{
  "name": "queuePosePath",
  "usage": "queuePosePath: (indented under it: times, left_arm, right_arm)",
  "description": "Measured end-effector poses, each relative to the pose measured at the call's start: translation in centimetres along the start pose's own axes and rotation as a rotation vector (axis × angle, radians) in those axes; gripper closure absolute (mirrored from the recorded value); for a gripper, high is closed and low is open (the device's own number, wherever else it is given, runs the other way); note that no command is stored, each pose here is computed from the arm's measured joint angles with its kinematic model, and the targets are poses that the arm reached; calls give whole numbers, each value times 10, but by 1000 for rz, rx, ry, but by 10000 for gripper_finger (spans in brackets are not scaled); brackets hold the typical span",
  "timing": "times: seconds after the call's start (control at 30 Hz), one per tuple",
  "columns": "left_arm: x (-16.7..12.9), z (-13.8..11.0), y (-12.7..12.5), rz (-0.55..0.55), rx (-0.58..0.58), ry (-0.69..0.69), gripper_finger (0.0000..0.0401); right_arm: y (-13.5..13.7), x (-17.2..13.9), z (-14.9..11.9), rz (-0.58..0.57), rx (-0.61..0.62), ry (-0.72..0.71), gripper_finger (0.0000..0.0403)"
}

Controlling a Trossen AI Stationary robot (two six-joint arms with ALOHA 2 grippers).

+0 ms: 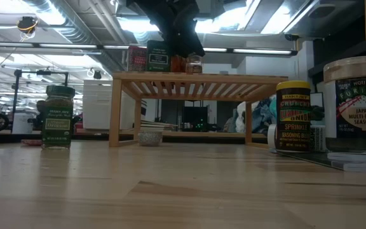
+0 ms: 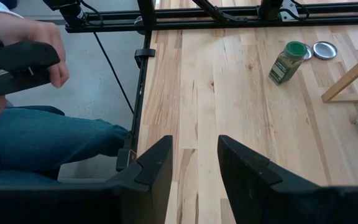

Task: Shelf spices
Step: Put the brown seasoning bottle on the shelf, then put the green seasoning bottle on the shelf

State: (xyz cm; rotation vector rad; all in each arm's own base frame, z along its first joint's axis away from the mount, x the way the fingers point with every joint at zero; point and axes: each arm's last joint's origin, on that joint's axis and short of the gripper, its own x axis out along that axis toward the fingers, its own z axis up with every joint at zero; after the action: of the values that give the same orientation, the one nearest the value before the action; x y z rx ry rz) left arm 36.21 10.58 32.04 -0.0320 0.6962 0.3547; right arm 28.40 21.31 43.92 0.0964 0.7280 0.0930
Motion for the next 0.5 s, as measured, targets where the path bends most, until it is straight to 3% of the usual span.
queuePosePath:
  times: [0.5]
  left_arm:
    - [-3, 1, -3, 7, 43, -10, 164]
  right_arm:
    - [0, 0, 0, 0, 0, 0, 269]
